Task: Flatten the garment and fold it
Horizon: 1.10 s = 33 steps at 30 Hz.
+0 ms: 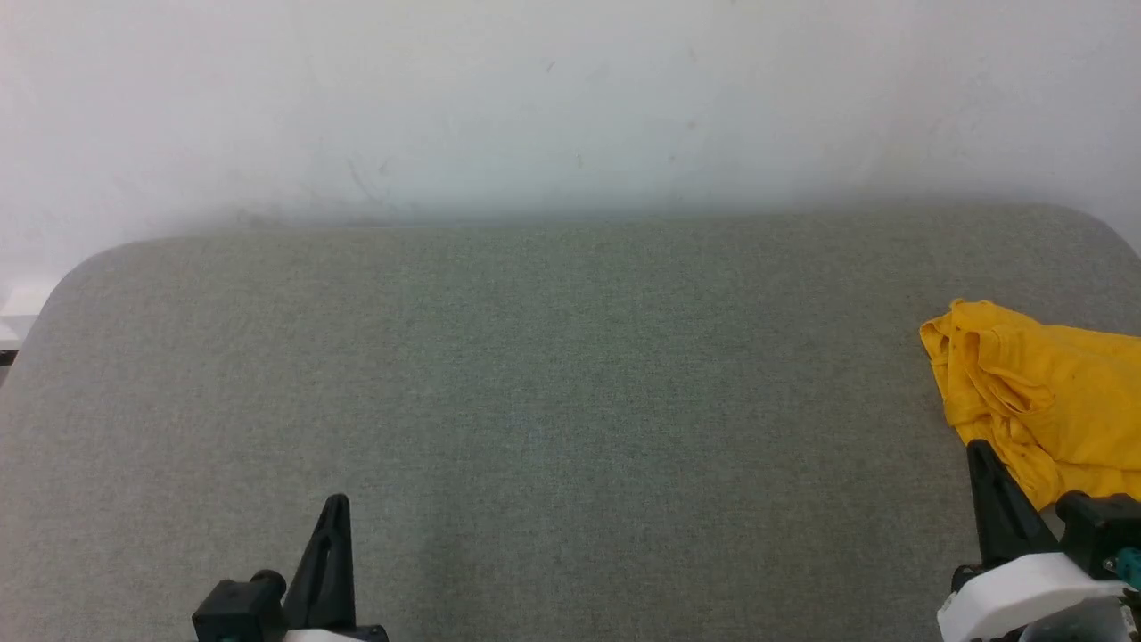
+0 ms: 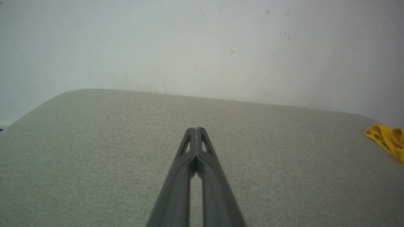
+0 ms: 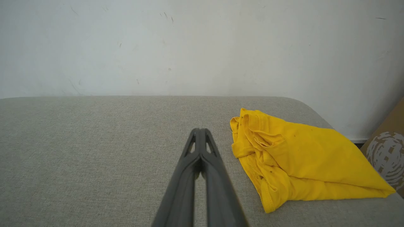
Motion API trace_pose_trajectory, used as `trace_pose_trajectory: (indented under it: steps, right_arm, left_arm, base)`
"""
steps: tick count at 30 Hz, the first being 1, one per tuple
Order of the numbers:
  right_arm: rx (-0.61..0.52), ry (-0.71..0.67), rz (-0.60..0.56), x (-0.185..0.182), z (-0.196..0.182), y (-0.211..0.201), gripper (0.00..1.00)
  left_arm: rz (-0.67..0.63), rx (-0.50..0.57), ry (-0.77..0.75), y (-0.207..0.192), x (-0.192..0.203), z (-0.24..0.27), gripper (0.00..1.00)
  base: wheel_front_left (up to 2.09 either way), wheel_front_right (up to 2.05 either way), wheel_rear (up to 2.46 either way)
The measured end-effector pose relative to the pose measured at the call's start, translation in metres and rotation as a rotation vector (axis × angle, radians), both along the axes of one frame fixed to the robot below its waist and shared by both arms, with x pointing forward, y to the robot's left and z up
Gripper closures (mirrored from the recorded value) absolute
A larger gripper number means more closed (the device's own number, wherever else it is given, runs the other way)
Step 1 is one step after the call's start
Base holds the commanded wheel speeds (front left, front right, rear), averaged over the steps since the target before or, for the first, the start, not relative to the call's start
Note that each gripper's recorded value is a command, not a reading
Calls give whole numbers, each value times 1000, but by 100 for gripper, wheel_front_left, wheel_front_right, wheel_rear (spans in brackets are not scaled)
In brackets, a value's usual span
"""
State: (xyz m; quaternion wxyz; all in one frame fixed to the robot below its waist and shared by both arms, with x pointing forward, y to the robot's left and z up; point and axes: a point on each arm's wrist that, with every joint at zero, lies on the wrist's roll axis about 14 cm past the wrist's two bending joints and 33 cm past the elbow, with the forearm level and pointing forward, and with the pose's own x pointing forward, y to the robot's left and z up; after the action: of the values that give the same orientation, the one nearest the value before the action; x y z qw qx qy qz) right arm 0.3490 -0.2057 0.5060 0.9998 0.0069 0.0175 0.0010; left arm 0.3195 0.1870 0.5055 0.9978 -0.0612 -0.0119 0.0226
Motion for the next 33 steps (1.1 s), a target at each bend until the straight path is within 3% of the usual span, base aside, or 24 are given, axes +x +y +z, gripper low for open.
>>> trace_pose_trajectory:
  steps: [33]
  right_arm:
    - [-12,1,43,6,3,15,100]
  left_arm:
    - [-20,46,-5,-3,17,8,100]
  base:
    - [0,0,0]
